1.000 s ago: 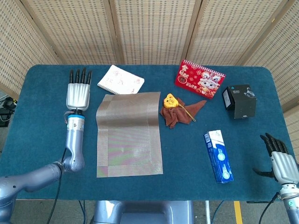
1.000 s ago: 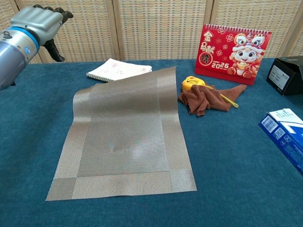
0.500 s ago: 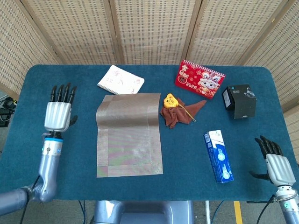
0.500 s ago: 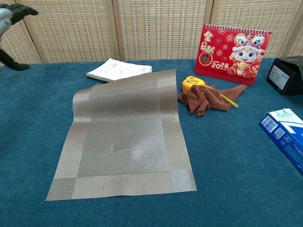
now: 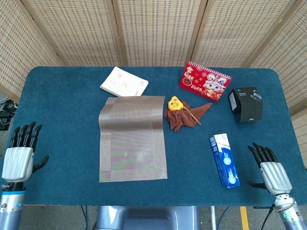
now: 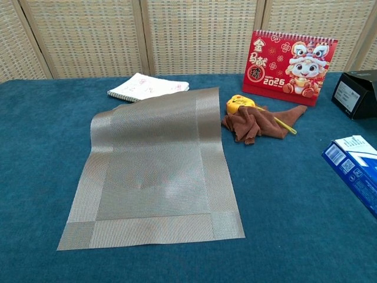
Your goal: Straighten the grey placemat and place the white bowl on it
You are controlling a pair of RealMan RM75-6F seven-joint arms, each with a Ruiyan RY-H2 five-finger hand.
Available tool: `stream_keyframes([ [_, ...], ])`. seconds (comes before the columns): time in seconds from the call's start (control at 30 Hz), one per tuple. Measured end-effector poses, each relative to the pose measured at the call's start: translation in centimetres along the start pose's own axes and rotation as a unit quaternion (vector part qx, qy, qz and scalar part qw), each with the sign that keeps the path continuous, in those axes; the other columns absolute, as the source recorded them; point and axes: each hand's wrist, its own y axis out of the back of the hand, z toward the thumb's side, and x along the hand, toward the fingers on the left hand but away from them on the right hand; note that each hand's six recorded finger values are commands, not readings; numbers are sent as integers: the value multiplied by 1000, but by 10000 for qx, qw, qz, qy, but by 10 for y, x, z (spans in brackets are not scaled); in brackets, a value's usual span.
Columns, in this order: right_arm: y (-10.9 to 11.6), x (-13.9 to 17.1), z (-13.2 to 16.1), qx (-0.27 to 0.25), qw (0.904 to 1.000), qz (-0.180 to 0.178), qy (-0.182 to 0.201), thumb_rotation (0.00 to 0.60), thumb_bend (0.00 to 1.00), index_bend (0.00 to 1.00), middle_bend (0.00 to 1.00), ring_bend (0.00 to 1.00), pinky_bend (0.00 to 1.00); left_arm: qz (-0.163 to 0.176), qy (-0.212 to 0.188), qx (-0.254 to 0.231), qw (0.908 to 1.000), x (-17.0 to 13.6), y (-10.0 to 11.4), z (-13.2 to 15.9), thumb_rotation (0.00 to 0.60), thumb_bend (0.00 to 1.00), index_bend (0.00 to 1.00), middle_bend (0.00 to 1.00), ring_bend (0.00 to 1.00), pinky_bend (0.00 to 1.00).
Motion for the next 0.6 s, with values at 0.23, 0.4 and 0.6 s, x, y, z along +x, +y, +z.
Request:
stream_keyframes([
  [0.23, -3, 0, 16, 91, 9988, 31, 477, 600, 59, 86, 0, 0, 0, -66, 122, -164, 9998, -28, 0, -14, 600, 198, 0, 0, 0, 0],
  [0.4, -7, -8, 41, 231, 9946, 119, 1007, 600, 59, 93, 0, 0, 0, -59, 186, -274, 9994, -38, -1, -22, 600, 197, 0, 0, 0, 0],
  [0.6, -29, -22, 84, 167, 9859, 431, 1608, 600, 60, 108, 0, 0, 0, -31, 232, -327, 9992, -39, 0, -27, 600, 198, 0, 0, 0, 0],
])
